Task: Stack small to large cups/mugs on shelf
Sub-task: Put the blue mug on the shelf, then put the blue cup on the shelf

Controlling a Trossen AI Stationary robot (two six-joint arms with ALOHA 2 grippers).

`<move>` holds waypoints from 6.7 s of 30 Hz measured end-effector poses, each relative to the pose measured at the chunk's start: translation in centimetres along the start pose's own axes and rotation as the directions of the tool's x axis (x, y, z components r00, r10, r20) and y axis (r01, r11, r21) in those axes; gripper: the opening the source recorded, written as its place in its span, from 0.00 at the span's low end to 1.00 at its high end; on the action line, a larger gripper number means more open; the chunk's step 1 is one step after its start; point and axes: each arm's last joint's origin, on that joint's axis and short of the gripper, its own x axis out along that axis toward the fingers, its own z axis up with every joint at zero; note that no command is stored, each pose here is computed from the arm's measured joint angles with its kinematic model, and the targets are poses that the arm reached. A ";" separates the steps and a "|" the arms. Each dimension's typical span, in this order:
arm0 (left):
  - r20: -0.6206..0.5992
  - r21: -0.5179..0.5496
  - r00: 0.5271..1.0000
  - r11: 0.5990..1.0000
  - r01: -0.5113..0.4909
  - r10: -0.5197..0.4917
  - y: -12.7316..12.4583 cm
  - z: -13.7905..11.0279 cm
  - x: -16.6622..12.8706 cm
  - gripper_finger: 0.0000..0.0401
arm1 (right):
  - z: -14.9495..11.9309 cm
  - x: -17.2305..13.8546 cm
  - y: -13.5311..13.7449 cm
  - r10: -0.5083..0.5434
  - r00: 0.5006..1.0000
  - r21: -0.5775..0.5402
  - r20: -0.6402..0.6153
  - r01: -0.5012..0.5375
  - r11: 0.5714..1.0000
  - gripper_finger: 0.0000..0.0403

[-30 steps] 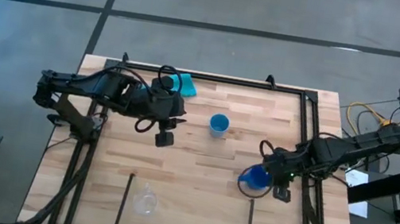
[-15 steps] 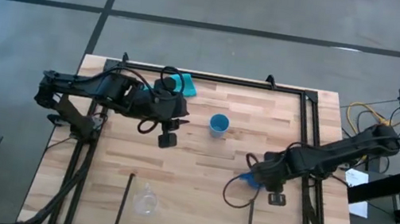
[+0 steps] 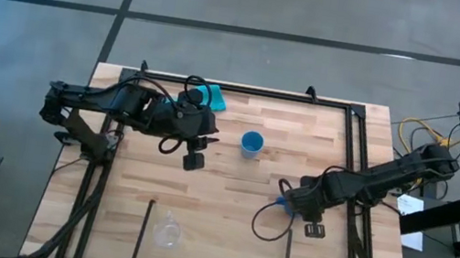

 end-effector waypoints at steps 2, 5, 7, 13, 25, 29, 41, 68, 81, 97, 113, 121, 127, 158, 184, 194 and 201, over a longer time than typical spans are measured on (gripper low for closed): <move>0.000 0.000 1.000 1.000 0.000 0.000 0.0 0.0 0.0 0.22 | 0.0 0.0 0.0 0.000 1.000 0.020 0.004 0.000 1.000 0.10; 0.000 0.000 1.000 1.000 0.000 0.000 0.0 0.0 0.0 0.22 | 0.1 -0.2 0.0 -0.008 1.000 0.062 0.009 0.007 0.998 0.04; 0.000 0.001 1.000 1.000 0.000 0.000 0.0 0.0 0.0 0.22 | 0.2 -0.5 0.1 -0.004 1.000 0.079 0.022 0.002 0.997 0.03; -0.001 0.001 1.000 1.000 0.000 0.000 0.0 0.0 0.0 0.22 | 1.3 -2.7 0.6 0.010 0.995 0.169 0.095 -0.026 0.985 0.03; -0.001 0.002 1.000 1.000 0.000 0.000 0.0 0.0 0.0 0.22 | 2.2 -11.8 1.3 -0.193 0.958 0.313 0.215 0.119 0.942 0.03; -0.001 0.001 1.000 1.000 0.000 0.000 0.0 0.0 0.0 0.22 | 2.7 -14.7 1.8 -0.164 0.934 0.407 0.319 0.021 0.913 0.03; -0.002 0.003 1.000 1.000 0.000 0.000 0.0 0.0 -0.1 0.22 | 8.0 -17.8 3.7 -0.139 0.913 0.427 0.384 -0.041 0.904 0.03; 0.041 0.026 0.996 0.997 0.075 -0.076 1.9 -1.2 -5.4 0.22 | 17.1 -17.1 7.6 0.036 0.921 0.395 0.388 -0.202 0.896 0.03; 0.059 0.119 0.994 0.989 0.084 -0.092 2.3 -1.5 -6.4 0.22 | 18.0 -17.2 11.2 0.174 0.845 0.254 0.506 -0.339 0.906 0.03; 0.085 0.154 0.992 0.985 0.082 -0.096 2.8 -1.8 -7.6 0.22 | 21.2 -14.1 12.1 0.203 0.809 0.235 0.551 -0.384 0.893 0.03; 0.066 0.160 0.993 0.984 0.082 -0.094 2.5 -1.6 -6.9 0.22 | 20.2 -13.4 12.9 0.254 0.857 0.232 0.448 -0.386 0.893 0.03; 0.066 0.168 0.993 0.982 0.082 -0.094 2.5 -1.6 -6.8 0.22 | 19.8 -13.4 13.1 0.268 0.872 0.156 0.410 -0.357 0.921 0.03; 0.066 0.168 0.993 0.982 0.082 -0.094 2.5 -1.6 -6.8 0.22 | 19.9 -13.3 13.1 0.244 0.873 0.105 0.423 -0.315 0.943 0.03; 0.065 0.168 0.994 0.982 0.082 -0.094 2.4 -1.6 -6.6 0.22 | 19.8 -11.5 13.2 0.226 0.899 -0.116 0.375 -0.197 0.974 0.07; 0.018 0.156 0.918 0.908 0.388 -0.395 1.5 -1.7 -6.8 0.22 | 20.6 -11.9 13.5 0.254 0.857 -0.091 0.448 -0.239 0.967 0.23; 0.018 0.156 0.918 0.908 0.388 -0.395 1.5 -1.7 -6.8 0.22 | 20.7 -12.2 13.7 0.266 0.843 -0.055 0.468 -0.273 0.960 0.23; 0.018 0.156 0.918 0.908 0.388 -0.395 1.5 -1.7 -6.8 0.22 | 20.3 -13.6 14.3 0.289 0.819 -0.071 0.495 -0.293 0.954 0.23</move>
